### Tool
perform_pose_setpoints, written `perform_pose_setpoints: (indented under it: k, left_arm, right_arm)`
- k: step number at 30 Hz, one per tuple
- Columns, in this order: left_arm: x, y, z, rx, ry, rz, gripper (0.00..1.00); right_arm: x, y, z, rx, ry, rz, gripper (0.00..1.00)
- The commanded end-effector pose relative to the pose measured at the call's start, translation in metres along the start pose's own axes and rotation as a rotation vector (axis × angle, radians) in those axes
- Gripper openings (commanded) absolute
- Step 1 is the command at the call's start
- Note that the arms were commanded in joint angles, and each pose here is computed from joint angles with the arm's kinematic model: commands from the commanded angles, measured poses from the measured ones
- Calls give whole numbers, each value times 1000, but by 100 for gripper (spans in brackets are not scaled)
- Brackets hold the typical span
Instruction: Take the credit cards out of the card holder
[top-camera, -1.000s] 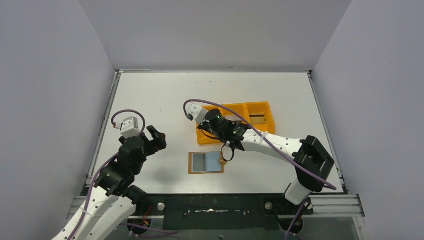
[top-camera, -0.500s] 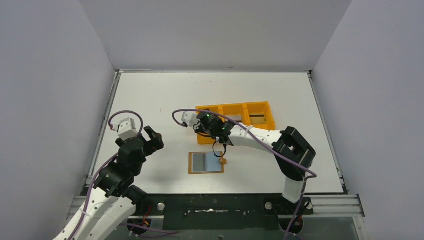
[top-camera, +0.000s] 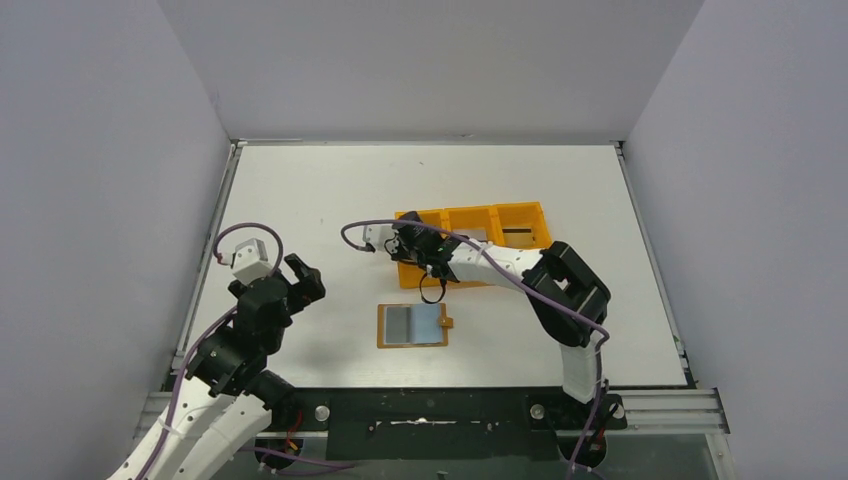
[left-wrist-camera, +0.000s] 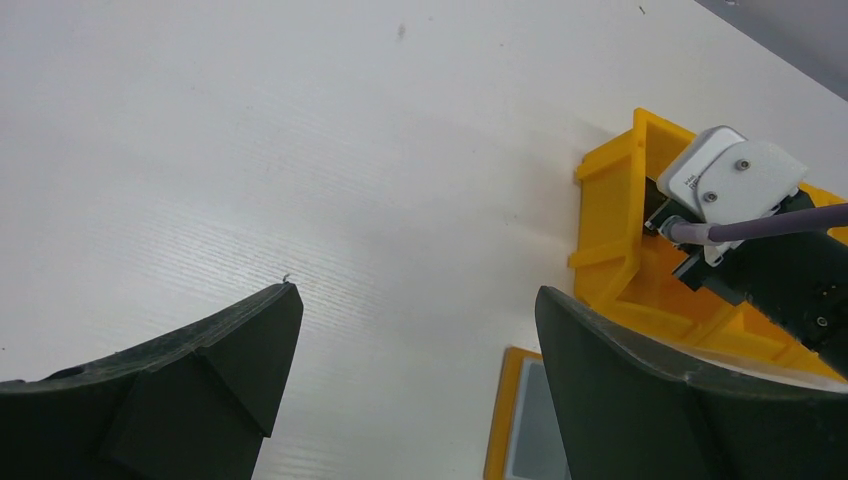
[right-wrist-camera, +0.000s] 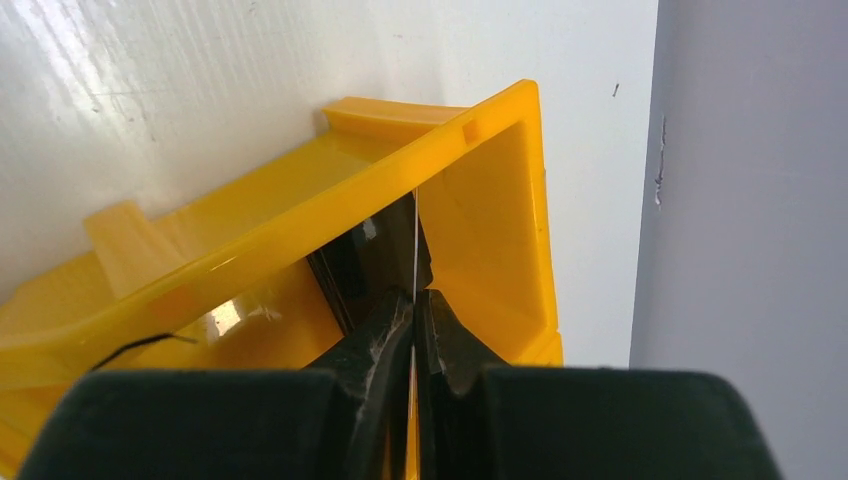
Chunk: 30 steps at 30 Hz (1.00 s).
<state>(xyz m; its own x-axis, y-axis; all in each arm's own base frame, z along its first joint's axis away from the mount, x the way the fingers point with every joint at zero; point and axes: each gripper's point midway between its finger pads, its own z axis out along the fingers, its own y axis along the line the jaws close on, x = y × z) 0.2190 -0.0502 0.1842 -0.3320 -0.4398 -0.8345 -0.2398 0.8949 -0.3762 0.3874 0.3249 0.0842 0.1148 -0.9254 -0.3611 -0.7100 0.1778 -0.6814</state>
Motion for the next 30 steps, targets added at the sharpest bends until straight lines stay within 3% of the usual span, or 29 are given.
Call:
perform_pose_setpoints:
  k: [1, 4, 9, 13, 22, 26, 30]
  left_arm:
    - [-24, -4, -9, 10, -71, -57, 88]
    - [-26, -3, -10, 10, -78, -63, 88]
    - [-25, -4, -10, 9, -76, -63, 88]
    - [-25, -4, -9, 9, -73, -60, 88]
    - [-23, -5, -8, 12, -62, -53, 88]
    - [-20, -7, -7, 16, -53, -47, 88]
    - [-18, -9, -5, 17, -40, -37, 88]
  right_arm:
    - [-9, -26, 13, 79, -41, -7, 4]
    - [-4, -25, 24, 81, -43, 4, 17]
    - [-5, -19, 25, 53, -56, 36, 21]
    - [-6, -23, 16, 44, -93, 95, 33]
    - [-7, -31, 2, 21, -141, 194, 38]
    - [-23, -50, -24, 58, -213, 357, 42]
    - [-36, -65, -66, 74, -290, 700, 47]
